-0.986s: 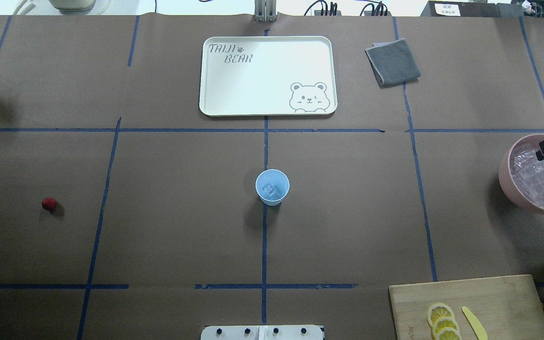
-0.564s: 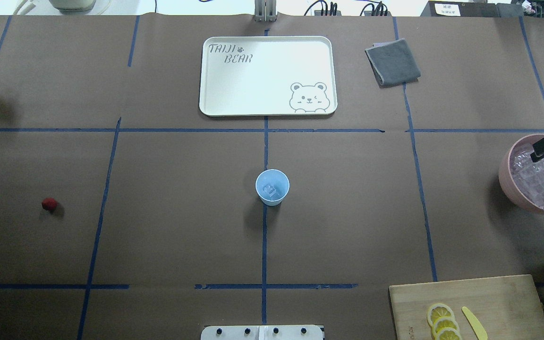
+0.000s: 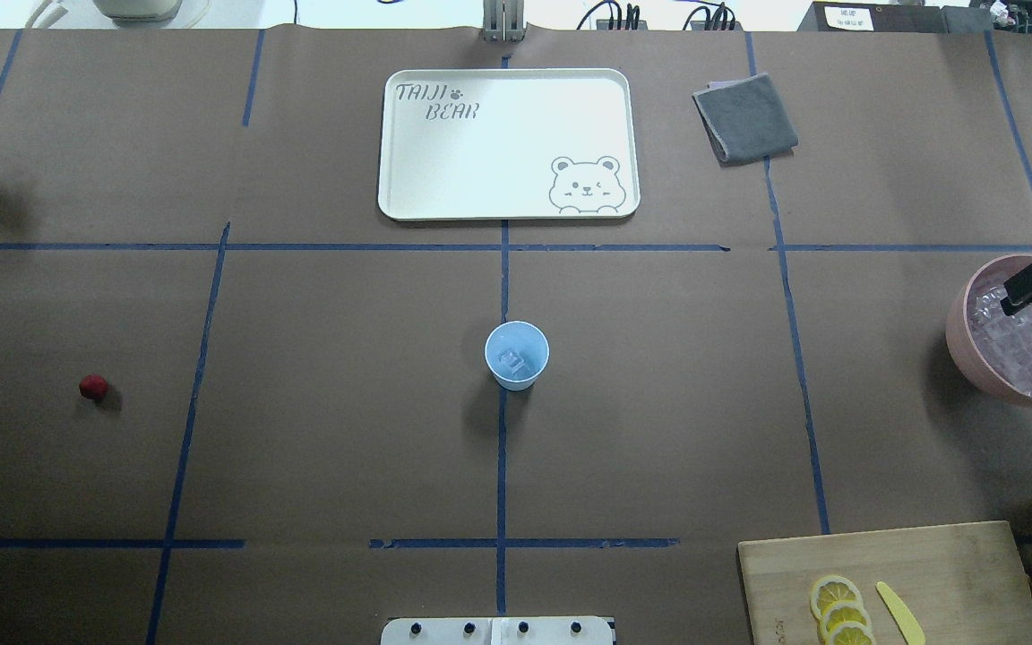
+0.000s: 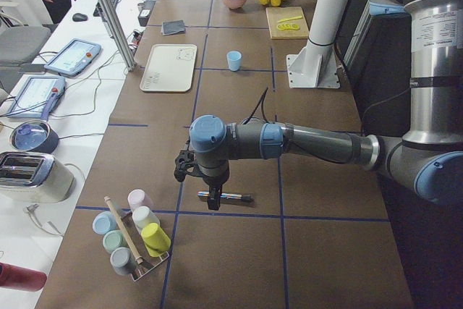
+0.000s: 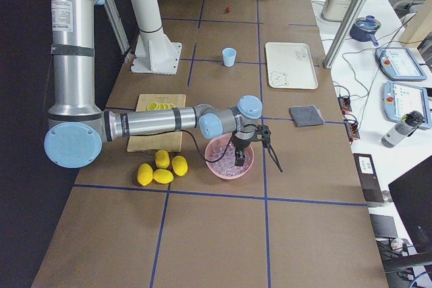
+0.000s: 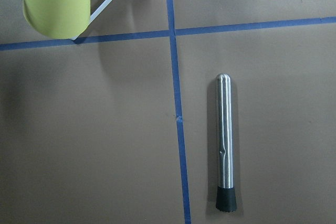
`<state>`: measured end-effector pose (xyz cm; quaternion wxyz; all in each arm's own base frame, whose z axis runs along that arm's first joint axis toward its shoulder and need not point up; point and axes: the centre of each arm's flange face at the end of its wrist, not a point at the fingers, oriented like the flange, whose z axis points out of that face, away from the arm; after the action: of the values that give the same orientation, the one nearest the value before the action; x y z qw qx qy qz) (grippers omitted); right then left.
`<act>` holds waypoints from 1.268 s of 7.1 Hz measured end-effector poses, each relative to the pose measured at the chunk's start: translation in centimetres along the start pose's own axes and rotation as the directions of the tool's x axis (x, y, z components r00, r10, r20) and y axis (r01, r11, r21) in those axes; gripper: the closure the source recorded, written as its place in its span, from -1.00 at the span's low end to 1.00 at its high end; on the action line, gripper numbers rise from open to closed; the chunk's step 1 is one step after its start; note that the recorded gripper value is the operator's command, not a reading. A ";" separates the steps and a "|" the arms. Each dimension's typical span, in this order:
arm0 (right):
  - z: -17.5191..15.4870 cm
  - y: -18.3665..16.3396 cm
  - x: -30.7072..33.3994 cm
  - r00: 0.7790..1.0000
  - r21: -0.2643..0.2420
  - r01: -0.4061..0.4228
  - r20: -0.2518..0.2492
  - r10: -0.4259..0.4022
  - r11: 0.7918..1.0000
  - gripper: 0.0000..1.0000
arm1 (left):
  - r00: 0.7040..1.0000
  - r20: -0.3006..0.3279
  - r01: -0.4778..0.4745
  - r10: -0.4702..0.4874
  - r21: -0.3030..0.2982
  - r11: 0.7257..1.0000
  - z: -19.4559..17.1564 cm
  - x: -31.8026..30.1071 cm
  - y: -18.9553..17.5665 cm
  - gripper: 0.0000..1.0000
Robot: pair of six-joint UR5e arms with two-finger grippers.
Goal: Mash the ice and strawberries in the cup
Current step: 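Grasp a third ice cube from the bowl with the right gripper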
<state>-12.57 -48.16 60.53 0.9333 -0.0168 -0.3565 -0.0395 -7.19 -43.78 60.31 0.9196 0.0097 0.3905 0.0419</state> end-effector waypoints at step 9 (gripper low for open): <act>0.5 0.4 -0.7 1.000 -0.010 0.030 0.003 -0.030 1.000 0.50 | 1.000 0.000 -0.001 0.001 0.001 1.000 0.0 0.0 0.0 -1.00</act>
<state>-13.38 -47.72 60.43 0.9319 -0.0165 -0.3581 -0.0552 -7.19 -43.77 60.26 0.9196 0.0102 0.3905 0.0420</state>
